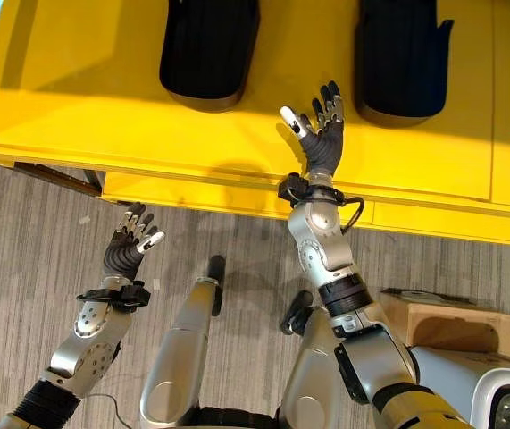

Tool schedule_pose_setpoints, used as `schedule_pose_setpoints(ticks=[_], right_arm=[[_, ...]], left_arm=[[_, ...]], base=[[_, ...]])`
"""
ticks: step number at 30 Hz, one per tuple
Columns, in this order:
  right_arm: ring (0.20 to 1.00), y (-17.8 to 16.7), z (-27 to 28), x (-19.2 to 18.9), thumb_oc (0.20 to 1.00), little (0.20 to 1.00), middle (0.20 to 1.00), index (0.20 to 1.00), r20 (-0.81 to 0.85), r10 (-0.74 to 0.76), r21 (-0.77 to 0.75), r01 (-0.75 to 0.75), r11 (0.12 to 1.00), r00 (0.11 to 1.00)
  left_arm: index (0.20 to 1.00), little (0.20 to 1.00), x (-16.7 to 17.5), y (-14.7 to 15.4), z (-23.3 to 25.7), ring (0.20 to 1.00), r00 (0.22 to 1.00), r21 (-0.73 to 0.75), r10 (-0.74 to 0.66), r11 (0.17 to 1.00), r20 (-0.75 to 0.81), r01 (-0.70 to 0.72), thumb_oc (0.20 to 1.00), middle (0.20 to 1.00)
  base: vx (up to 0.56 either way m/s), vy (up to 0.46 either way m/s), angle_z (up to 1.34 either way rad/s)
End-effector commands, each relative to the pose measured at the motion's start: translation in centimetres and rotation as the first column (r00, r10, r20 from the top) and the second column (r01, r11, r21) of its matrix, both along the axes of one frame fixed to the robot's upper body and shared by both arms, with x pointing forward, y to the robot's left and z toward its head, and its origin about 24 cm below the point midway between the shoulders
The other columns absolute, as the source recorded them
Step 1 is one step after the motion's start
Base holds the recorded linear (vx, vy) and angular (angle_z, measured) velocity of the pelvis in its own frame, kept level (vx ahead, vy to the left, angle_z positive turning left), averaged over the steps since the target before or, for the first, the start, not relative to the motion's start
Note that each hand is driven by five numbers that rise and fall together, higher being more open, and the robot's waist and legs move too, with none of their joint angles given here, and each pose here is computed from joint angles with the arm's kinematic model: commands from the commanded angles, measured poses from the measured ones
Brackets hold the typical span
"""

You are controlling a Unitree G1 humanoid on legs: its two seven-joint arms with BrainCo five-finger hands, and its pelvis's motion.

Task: Move parts from the plastic box to the shelf.

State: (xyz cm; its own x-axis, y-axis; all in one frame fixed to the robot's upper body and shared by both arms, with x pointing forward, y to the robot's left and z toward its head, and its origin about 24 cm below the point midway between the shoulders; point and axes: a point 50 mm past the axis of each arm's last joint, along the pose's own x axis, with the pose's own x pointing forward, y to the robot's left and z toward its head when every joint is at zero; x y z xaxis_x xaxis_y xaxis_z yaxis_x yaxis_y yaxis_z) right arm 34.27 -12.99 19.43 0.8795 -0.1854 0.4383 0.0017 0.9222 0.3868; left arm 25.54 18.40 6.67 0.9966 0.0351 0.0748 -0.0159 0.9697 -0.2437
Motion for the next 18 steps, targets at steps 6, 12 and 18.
schedule_pose_setpoints(ticks=[6, 12, 18], right_arm=[[1.0, 0.0, 1.8, -3.2, 1.0, 1.0, 1.0, 1.0, 0.208, 0.057, -0.082, -0.041, 0.996, 0.976], [1.0, 0.3, -1.3, -4.7, 1.0, 1.0, 1.0, 1.0, 0.132, 0.153, -0.097, -0.141, 0.985, 0.979], [1.0, -2.2, -6.3, -6.7, 1.0, 1.0, 1.0, 1.0, -0.049, 0.206, -0.179, -0.212, 0.961, 0.977]], left_arm=[[1.0, 1.0, -1.2, 0.6, 0.2, 1.0, 0.999, 0.006, 0.014, 1.0, 0.036, -0.014, 1.0, 1.0], [1.0, 1.0, -1.5, 1.1, -0.6, 1.0, 1.0, 0.008, 0.025, 1.0, 0.007, -0.025, 1.0, 1.0], [1.0, 1.0, -2.9, 3.1, -2.0, 1.0, 0.995, -0.005, 0.09, 0.996, -0.043, -0.091, 1.0, 1.0]], base=[[-0.04, -0.053, -0.15], [-0.01, -0.052, -0.11], [0.06, -0.126, -0.39]])
